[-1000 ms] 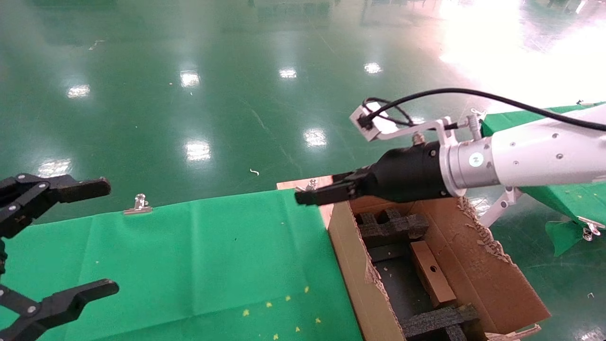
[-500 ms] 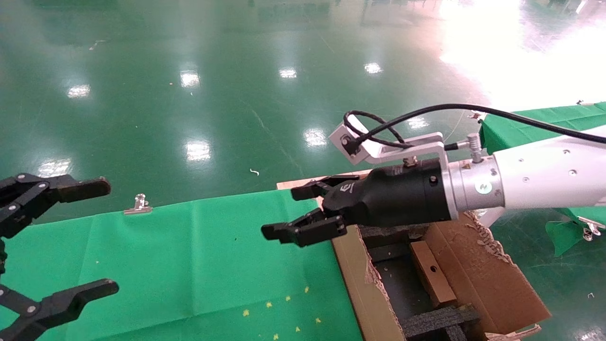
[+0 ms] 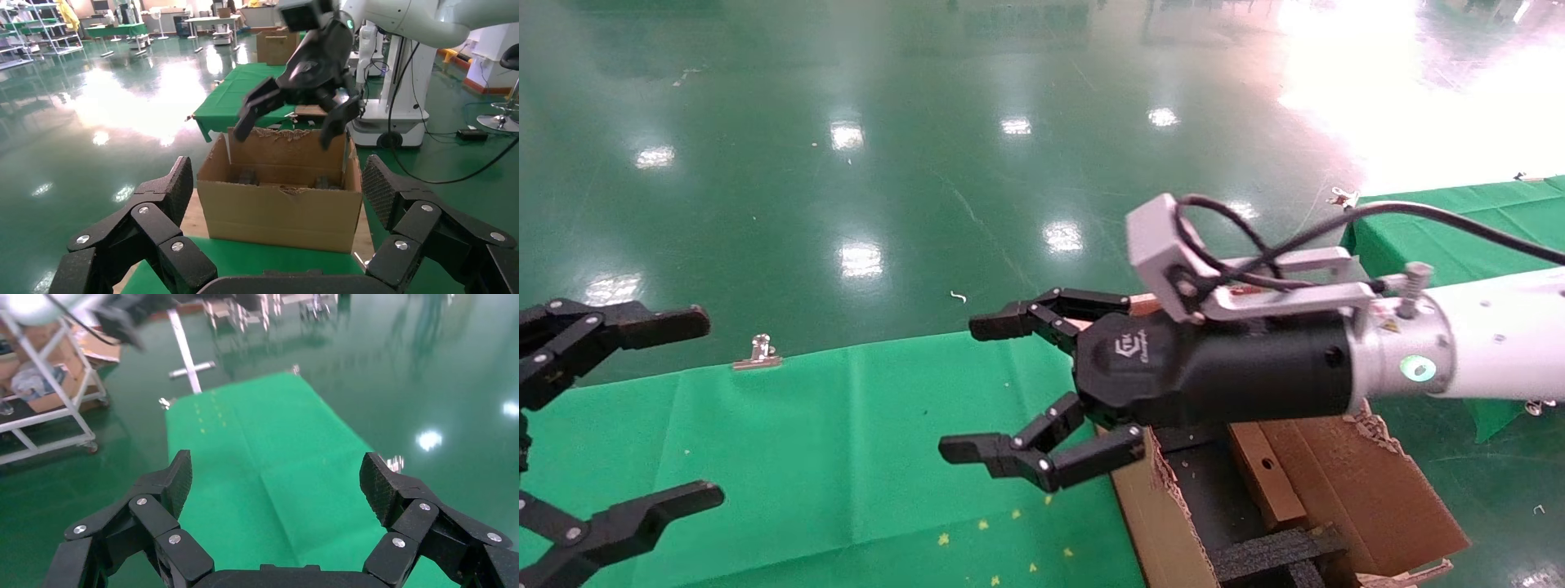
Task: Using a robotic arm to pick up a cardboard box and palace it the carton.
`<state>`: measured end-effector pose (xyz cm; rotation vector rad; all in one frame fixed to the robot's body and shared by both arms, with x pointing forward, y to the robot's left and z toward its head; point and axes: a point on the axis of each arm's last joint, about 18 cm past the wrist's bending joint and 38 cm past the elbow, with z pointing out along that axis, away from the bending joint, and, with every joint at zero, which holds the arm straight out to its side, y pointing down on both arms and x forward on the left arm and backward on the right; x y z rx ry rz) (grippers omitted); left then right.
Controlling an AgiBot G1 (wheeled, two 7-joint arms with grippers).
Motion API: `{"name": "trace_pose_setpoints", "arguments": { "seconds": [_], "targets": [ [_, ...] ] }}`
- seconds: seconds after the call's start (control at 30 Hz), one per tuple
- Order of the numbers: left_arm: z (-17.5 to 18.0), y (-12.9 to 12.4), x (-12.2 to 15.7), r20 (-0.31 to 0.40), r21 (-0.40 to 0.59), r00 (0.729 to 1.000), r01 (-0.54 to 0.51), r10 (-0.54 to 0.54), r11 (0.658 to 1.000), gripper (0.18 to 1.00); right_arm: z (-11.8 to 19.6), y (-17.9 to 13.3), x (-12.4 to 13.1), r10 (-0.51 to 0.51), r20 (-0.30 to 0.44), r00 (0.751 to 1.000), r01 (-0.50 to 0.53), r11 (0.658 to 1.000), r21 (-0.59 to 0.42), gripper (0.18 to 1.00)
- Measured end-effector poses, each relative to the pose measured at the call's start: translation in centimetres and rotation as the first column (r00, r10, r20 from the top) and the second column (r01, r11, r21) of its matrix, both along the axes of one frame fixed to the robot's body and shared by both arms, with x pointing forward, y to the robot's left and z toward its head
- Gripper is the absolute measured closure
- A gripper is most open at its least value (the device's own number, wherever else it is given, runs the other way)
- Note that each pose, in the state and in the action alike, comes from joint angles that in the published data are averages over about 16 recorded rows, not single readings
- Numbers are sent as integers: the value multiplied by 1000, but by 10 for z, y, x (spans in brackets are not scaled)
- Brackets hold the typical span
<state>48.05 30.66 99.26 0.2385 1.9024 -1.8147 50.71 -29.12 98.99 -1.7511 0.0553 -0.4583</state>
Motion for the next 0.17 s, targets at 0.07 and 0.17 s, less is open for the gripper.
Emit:
{"name": "trace_pose_setpoints", "arguments": {
  "seconds": [0.07, 0.17],
  "targets": [
    [0, 0, 0, 0, 0, 1000, 0, 0, 1000, 184, 0, -1, -3, 18, 24, 1000, -18, 1000, 7, 178],
    [0, 0, 0, 0, 0, 1000, 0, 0, 1000, 184, 1, -2, -8, 43, 60, 997, -45, 999, 17, 178]
  ]
}}
